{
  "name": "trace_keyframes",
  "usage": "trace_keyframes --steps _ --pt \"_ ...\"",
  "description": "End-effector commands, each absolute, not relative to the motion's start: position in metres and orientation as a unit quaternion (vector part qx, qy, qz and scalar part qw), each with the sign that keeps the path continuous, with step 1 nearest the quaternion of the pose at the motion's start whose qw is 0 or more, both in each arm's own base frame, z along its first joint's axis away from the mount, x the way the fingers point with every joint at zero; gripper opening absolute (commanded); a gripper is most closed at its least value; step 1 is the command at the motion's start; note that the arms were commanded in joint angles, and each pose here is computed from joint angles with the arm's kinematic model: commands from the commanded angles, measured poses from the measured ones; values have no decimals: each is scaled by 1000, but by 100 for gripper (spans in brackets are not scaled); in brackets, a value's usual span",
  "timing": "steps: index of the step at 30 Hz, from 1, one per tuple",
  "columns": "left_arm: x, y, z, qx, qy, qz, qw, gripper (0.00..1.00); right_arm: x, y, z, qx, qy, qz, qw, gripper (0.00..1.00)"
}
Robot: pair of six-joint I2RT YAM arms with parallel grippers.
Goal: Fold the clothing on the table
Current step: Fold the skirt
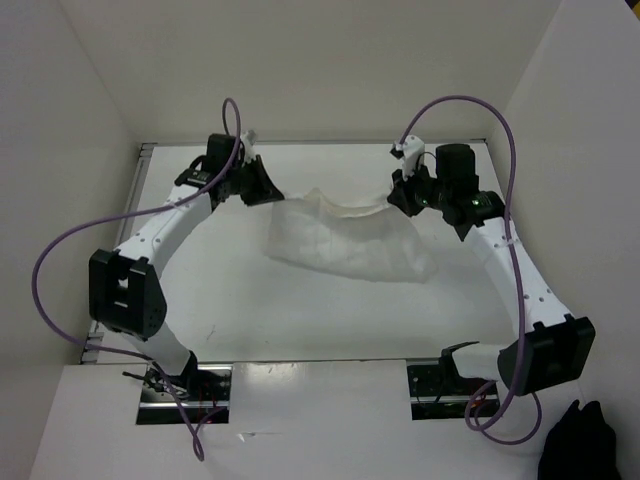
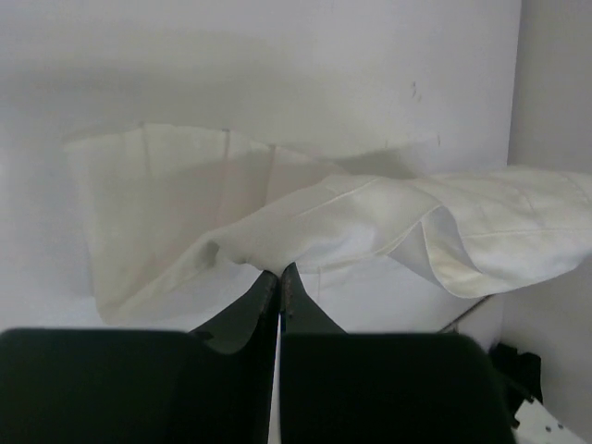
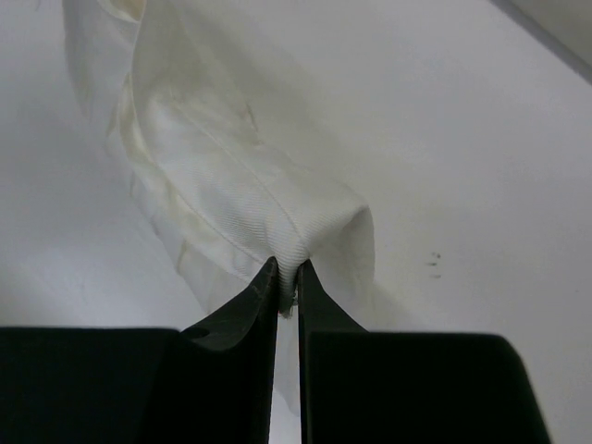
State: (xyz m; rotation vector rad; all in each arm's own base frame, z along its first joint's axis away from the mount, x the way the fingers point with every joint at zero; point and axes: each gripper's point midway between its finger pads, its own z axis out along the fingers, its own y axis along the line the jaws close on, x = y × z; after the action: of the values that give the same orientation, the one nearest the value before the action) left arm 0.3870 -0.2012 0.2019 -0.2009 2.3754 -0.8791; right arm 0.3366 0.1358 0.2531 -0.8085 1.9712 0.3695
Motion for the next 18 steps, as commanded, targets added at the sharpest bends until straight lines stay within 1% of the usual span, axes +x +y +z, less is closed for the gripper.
trace_keyframes --steps 1,3,4,5,6,8,9,12,13,15,16,17,18 --pt "432 -198 297 -15 844 -336 417 0 371 147 357 -292 725 148 605 0" --pt "434 -189 346 -10 817 -325 477 0 369 146 384 -292 704 144 632 0" --pt "431 -186 362 -5 808 -320 494 0 363 147 404 -296 684 147 650 0" --pt "429 -181 384 -2 795 -315 519 0 357 148 410 -300 677 151 655 0" --pt "417 -179 403 5 782 -314 539 0 345 149 422 -312 659 153 667 0" --pt "405 -177 406 9 777 -307 550 0 333 150 401 -333 667 156 648 0" --pt "395 -172 392 3 785 -299 542 0 327 150 388 -343 672 158 637 0" --pt "374 -171 359 -19 804 -311 506 0 311 143 319 -381 709 138 577 0" --pt "366 -173 321 -25 824 -307 475 0 305 138 292 -396 720 126 555 0" --pt "347 -175 300 -43 833 -320 450 0 290 130 256 -409 745 121 512 0" --pt "339 -178 286 -48 840 -323 433 0 286 125 248 -426 746 104 501 0" --pt "326 -177 256 -61 856 -323 398 0 280 124 239 -443 750 94 482 0" --pt "319 -178 242 -78 865 -327 372 0 270 116 225 -451 766 85 450 0"
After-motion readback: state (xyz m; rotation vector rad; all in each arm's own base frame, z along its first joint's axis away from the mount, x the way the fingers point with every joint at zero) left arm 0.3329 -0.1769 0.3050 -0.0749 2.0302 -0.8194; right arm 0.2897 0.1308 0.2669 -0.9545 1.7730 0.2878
